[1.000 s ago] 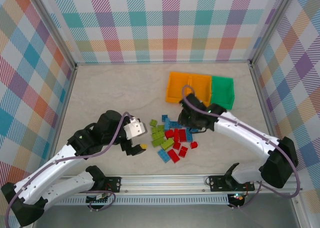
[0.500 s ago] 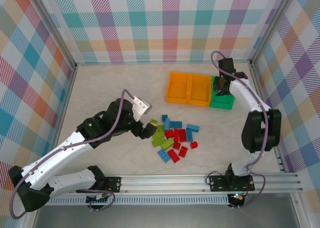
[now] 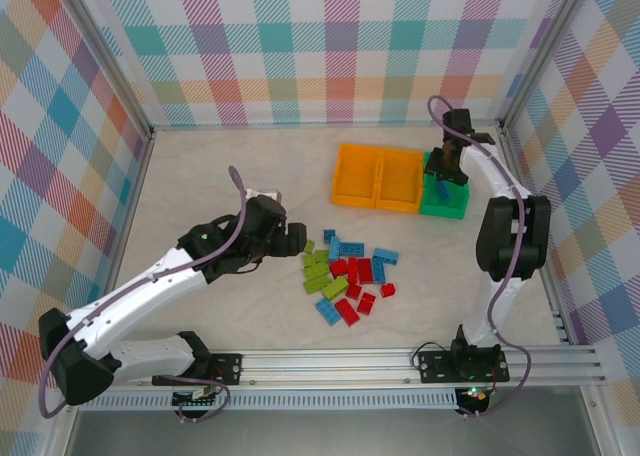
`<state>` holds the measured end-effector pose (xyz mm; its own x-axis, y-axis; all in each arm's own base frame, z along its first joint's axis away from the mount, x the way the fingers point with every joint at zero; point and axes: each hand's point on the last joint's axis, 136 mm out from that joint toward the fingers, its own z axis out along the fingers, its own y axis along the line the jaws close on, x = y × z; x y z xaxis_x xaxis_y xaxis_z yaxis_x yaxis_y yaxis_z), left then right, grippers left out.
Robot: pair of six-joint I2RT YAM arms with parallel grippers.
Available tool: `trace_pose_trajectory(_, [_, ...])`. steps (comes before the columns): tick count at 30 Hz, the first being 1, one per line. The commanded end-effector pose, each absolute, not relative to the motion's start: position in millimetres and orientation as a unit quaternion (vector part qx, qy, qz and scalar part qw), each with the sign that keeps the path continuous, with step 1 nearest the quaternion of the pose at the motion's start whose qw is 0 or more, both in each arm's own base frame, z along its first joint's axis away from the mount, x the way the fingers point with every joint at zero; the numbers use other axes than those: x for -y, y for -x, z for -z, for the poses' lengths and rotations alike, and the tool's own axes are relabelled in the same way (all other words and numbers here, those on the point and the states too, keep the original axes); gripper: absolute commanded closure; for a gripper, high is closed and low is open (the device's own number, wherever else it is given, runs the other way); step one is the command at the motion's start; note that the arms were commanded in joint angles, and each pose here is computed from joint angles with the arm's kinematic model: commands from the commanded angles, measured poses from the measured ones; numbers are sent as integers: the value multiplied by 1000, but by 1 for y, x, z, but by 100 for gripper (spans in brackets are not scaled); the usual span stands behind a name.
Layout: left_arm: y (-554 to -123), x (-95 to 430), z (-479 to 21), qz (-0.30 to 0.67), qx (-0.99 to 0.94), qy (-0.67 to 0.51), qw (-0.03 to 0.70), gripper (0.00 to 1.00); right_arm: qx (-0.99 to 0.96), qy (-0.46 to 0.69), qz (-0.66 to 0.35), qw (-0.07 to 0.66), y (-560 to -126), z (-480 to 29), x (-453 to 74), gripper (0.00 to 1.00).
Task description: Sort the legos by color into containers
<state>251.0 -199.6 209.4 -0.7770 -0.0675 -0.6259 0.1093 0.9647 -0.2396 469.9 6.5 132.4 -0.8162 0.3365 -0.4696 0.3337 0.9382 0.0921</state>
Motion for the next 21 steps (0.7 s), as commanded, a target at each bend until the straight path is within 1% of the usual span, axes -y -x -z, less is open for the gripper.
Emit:
trace_pose_trajectory(1, [-253, 196, -192, 126, -942, 63, 304, 15, -945, -177, -67, 267, -436, -178, -26, 42])
trace_pose_trajectory(5, [-262, 204, -166, 130, -952, 91, 262, 20, -935, -123, -179, 281, -375, -214, -80, 35])
trace_pose_trajectory(7, [-268, 209, -152, 131, -956, 97, 245, 23, -932, -80, -225, 273, -339, -225, -114, 32])
trace_pose_trajectory(11, [-283, 217, -124, 108, -965, 72, 226, 25, -933, 27, -282, 222, -267, -229, -179, 28])
trace_pose_trajectory(12, [-285, 219, -118, 103, -969, 65, 217, 25, -933, 37, -293, 206, -254, -227, -189, 28])
trace_pose_trajectory(14, [-289, 227, -104, 105, -975, 51, 188, 26, -934, 47, -309, 172, -229, -220, -208, 28])
trace_pose_trajectory(17, [-295, 241, -86, 112, -981, 36, 157, 27, -937, 77, -310, 143, -200, -210, -232, 28])
trace_pose_trajectory(21, [-307, 243, -68, 93, -984, 32, 147, 28, -946, 88, -285, 128, -184, -199, -240, 27])
